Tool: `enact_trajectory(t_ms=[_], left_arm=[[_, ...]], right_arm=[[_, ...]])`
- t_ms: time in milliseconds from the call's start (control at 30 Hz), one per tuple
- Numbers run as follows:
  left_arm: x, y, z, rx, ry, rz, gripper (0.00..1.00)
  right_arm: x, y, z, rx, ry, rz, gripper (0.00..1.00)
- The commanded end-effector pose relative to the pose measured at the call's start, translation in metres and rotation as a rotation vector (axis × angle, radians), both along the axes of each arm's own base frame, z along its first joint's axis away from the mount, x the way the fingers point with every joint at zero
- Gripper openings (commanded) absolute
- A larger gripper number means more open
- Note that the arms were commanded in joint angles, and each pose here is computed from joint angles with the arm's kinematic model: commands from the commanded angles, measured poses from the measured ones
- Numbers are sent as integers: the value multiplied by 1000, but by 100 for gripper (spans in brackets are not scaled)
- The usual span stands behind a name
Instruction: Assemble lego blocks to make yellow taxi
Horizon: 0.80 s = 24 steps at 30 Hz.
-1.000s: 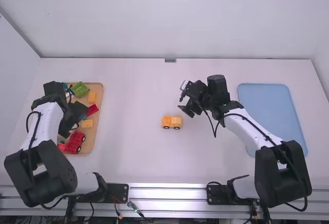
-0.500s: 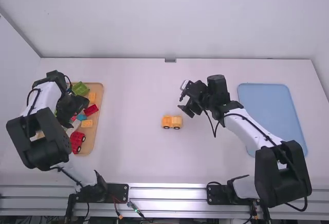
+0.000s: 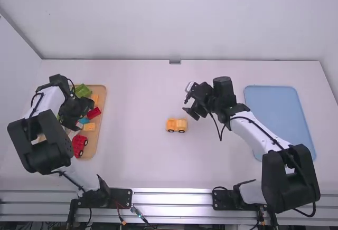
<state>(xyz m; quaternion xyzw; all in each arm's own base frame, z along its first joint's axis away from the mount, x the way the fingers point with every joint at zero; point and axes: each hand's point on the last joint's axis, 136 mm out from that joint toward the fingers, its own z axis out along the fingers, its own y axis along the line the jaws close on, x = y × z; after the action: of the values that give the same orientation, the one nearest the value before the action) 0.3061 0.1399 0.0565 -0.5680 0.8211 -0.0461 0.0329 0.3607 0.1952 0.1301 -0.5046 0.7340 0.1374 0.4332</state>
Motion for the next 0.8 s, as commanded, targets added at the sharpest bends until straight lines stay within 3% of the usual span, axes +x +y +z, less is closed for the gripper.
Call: enact_trajectory(t_ms=[0, 100, 200, 400, 567, 767], left_arm=[[-9, 1, -2, 21, 45, 36, 99], [-34, 13, -2, 105, 161, 204, 99], [-39, 17, -1, 153, 190, 231, 99], [-45, 16, -5, 148, 208, 234, 99], [-44, 10, -26, 121, 174, 245, 99], [-31, 1, -45, 82, 92, 164, 91]], right_arm=[[2, 1, 8, 13, -16, 0, 99], [3, 1, 8, 13, -18, 0, 99], [3, 1, 8, 13, -18, -1, 99], [3, 2, 8, 12, -20, 1, 99], [3, 1, 8, 11, -20, 1, 99], [3, 0, 8, 7, -21, -5, 99]])
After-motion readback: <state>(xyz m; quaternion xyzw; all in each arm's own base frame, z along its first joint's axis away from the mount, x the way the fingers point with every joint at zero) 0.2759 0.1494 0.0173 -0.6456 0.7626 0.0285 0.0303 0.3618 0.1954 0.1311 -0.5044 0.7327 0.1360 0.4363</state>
